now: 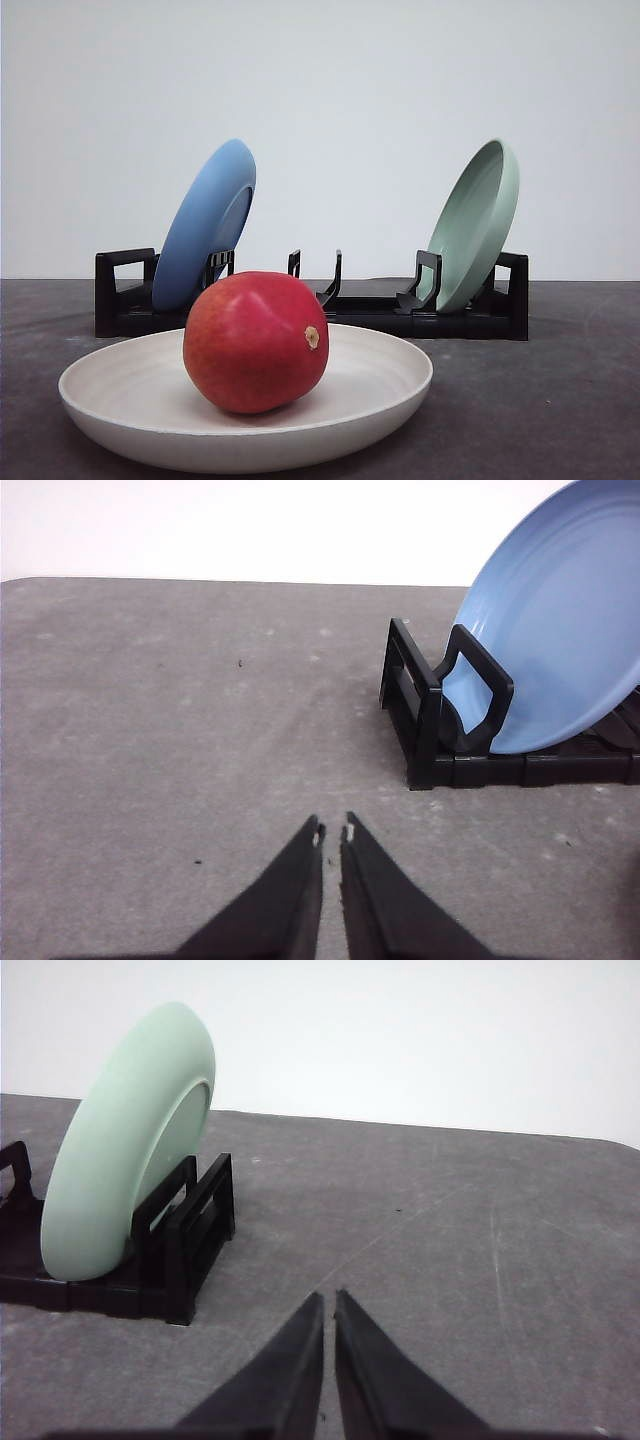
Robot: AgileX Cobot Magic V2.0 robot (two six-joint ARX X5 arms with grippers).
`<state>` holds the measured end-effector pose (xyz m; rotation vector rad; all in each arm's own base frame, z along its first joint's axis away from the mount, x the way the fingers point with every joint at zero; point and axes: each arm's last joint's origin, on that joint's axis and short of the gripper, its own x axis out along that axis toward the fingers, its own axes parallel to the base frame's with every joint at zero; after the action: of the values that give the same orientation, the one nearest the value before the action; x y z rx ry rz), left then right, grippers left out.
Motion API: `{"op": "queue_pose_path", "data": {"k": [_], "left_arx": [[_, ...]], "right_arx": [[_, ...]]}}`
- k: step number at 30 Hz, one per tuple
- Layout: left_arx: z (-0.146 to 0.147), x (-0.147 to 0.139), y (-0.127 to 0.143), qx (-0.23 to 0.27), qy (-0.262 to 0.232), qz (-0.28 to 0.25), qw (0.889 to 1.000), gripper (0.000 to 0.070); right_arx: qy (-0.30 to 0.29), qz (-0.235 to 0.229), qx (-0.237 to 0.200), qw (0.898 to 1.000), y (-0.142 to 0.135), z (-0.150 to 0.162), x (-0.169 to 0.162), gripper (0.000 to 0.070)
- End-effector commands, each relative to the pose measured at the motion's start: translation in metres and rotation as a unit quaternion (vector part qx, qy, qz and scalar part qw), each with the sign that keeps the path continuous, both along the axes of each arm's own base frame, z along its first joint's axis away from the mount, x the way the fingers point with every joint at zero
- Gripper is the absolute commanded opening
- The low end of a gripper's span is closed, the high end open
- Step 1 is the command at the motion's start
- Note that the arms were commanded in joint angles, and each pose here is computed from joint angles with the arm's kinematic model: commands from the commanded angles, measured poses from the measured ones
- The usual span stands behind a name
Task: Place pomegranate in white plate
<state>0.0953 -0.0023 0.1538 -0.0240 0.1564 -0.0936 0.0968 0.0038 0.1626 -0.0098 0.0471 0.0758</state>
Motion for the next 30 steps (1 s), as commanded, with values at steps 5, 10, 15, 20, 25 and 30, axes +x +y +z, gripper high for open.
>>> {"op": "queue_pose_path", "data": {"k": [5, 10, 15, 20, 25, 30], "left_arx": [[-0.0018, 0.0006, 0.0001, 0.004, -0.003, 0.0, 1.0, 0.0012], [-0.0018, 0.0006, 0.0001, 0.004, -0.003, 0.0, 1.0, 0.0012], [-0.0018, 0.0006, 0.0001, 0.004, -0.003, 0.0, 1.0, 0.0012], [-0.0018, 0.0006, 0.0001, 0.004, -0.003, 0.0, 1.0, 0.0012], [-0.0018, 0.0006, 0.0001, 0.004, -0.003, 0.0, 1.0, 0.0012], [-0.0018, 0.0006, 0.0001, 0.004, -0.003, 0.0, 1.0, 0.0012]], "right_arx": [[-0.004, -0.002, 0.005, 1.0, -0.0002, -0.0002, 0.0003, 0.0016], [-0.004, -0.002, 0.005, 1.0, -0.0002, -0.0002, 0.0003, 0.0016], [-0.004, -0.002, 0.005, 1.0, -0.0002, -0.0002, 0.0003, 0.0016], [-0.004, -0.002, 0.005, 1.0, -0.0002, -0.0002, 0.0003, 0.0016], [-0.004, -0.002, 0.005, 1.0, -0.0002, -0.0002, 0.0003, 0.0016], [-0.004, -0.002, 0.005, 1.0, -0.0002, -0.0002, 0.0003, 0.0016]]}}
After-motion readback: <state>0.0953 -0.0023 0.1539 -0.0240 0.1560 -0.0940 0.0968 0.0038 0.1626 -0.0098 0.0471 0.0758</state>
